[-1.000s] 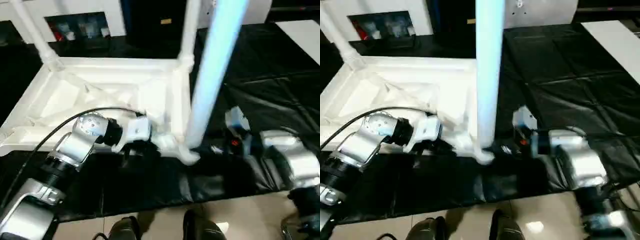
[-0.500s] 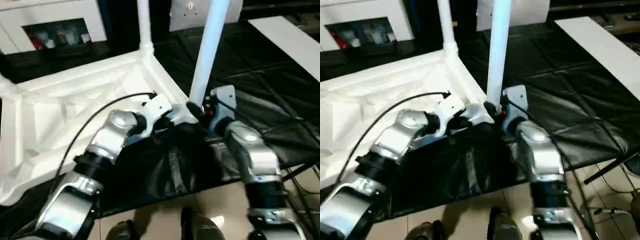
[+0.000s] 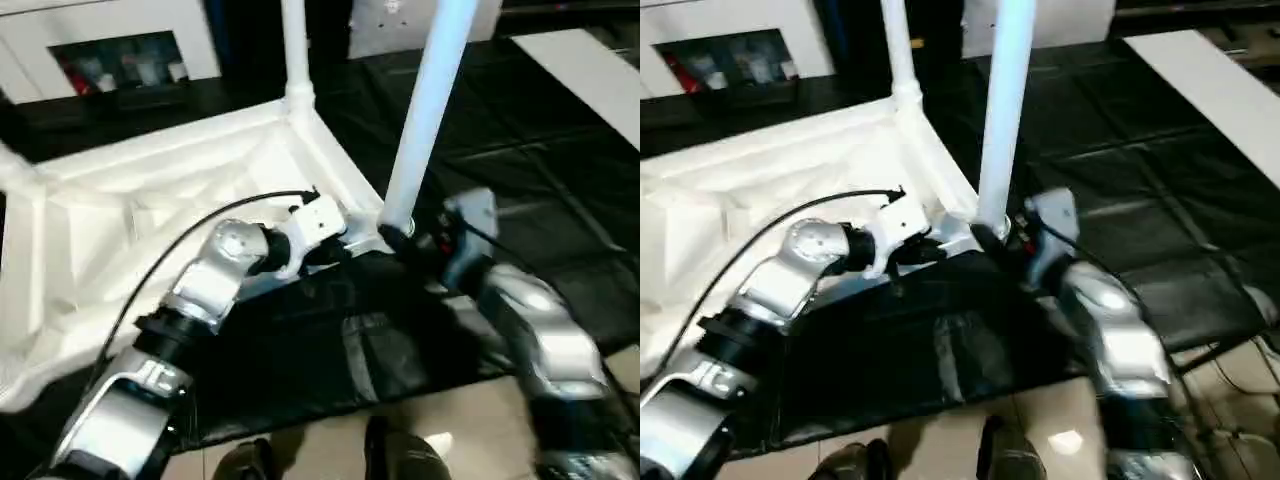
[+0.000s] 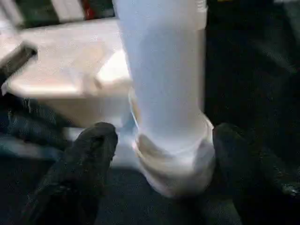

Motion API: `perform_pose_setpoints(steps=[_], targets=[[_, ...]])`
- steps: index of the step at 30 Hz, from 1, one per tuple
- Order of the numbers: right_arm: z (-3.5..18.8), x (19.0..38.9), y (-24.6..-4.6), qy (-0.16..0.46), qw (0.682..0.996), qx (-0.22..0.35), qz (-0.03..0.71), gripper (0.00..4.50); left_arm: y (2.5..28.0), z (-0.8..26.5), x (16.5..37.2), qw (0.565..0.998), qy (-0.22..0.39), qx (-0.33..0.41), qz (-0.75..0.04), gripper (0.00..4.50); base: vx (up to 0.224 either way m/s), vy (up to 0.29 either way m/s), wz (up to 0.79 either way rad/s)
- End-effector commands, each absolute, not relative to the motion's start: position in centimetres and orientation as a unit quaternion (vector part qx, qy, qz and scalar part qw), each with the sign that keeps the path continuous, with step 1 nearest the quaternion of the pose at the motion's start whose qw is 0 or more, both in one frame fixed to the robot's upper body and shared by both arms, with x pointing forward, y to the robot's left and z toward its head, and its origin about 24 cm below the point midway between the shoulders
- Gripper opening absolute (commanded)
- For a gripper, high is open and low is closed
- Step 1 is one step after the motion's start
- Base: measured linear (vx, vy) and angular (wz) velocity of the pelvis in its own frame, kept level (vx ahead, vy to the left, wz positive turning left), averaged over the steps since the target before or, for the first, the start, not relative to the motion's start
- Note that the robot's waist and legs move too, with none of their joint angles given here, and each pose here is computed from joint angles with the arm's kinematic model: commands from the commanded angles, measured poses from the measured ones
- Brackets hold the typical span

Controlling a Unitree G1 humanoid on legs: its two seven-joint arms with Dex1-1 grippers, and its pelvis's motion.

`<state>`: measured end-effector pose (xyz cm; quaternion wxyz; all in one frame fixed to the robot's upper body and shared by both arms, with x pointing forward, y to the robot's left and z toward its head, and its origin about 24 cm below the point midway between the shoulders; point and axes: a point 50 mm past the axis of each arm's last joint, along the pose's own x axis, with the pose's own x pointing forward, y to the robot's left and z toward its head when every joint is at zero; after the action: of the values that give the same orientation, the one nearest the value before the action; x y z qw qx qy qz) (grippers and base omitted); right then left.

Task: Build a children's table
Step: Rotate leg to tighten

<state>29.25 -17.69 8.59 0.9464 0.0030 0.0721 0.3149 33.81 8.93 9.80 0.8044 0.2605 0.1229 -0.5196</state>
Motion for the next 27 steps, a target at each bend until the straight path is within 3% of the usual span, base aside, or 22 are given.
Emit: perform_pose_setpoints(steps=[1, 6, 10, 12, 15, 16, 19, 27], targets=[[9.7, 28.5, -19.4, 0.051, 0.946, 0.003, 0.321, 3.88, 9.7, 10.1, 34.0, 0.803, 0.118, 0.278, -0.515, 0.00, 0.000, 0.000, 0.00], [10.5, 26.8, -22.1, 0.055, 0.948, 0.003, 0.312, 4.35, 9.8, 10.1, 33.7, 0.792, 0.113, 0.279, -0.531, 0.00, 0.000, 0.000, 0.00], [11.3, 26.0, -22.3, 0.047, 0.943, 0.037, 0.327, 4.47, 9.9, 10.0, 33.6, 0.790, 0.109, 0.280, -0.534, 0.00, 0.000, 0.000, 0.00], [11.5, 24.3, -20.6, 0.050, 0.921, 0.020, 0.385, 4.47, 9.6, 10.3, 33.5, 0.799, 0.081, 0.273, -0.529, 0.00, 0.000, 0.000, 0.00], [11.8, 23.8, -19.2, 0.038, 0.907, 0.029, 0.417, 4.47, 9.4, 10.9, 33.4, 0.809, 0.068, 0.240, -0.532, 0.00, 0.000, 0.000, 0.00], [12.1, 23.7, -18.7, 0.027, 0.905, 0.039, 0.423, 4.49, 9.3, 11.3, 33.3, 0.815, 0.062, 0.218, -0.533, 0.27, 0.000, 0.000, 0.00], [13.3, 23.9, -17.0, -0.010, 0.897, 0.057, 0.438, 4.50, 9.8, 12.3, 33.3, 0.840, 0.044, 0.172, -0.513, 0.43, 0.000, 0.000, 0.00], [16.2, 25.4, -13.0, -0.086, 0.879, 0.082, 0.462, 4.50, 13.3, 11.8, 30.9, 0.853, 0.083, 0.176, -0.484, 1.13, 0.000, 0.000, 0.00]])
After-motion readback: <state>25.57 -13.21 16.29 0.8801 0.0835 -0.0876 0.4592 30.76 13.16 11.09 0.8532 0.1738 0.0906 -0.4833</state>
